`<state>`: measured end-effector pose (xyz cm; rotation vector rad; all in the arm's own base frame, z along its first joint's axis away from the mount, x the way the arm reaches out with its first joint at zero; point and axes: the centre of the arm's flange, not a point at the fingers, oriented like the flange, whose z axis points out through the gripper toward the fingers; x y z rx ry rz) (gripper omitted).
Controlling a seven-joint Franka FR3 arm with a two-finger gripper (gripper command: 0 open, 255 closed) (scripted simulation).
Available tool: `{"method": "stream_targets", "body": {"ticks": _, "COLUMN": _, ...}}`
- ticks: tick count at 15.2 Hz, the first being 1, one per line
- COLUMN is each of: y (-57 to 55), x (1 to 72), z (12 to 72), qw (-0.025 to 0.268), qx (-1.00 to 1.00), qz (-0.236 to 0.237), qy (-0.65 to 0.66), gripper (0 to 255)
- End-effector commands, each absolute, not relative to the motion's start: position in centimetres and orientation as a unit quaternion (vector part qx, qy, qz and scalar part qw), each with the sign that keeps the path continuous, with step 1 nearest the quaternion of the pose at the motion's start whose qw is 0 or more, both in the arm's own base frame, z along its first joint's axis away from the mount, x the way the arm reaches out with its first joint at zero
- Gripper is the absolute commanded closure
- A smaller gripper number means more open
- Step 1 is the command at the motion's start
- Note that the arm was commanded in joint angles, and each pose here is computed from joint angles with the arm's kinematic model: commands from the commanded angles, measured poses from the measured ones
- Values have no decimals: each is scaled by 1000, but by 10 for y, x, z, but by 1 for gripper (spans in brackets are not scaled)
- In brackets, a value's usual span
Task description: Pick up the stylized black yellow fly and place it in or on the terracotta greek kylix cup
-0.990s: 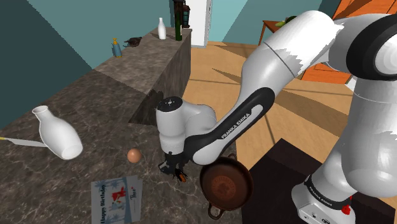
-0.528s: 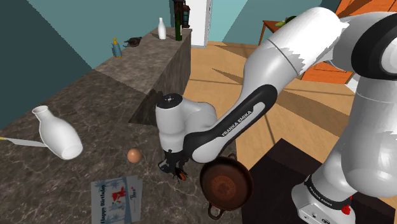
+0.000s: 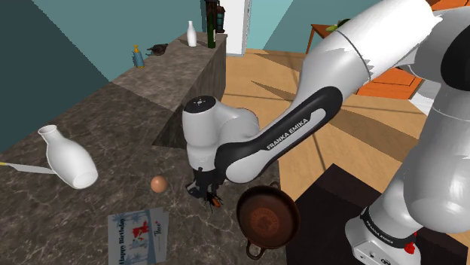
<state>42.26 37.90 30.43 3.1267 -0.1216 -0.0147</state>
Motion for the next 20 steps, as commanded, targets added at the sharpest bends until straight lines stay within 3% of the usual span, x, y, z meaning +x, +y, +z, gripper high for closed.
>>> {"method": "stream_targets", "body": {"ticks": 1, "y": 379, "x": 423, "z": 316, "qw": 6, "qx": 999, "qz": -5, "qy": -39, "gripper": 255}}
{"method": "stream_targets", "body": {"ticks": 20, "y": 379, "x": 423, "z": 416, "qw": 6, "qx": 999, "qz": -5, "qy": -39, "gripper": 255}}
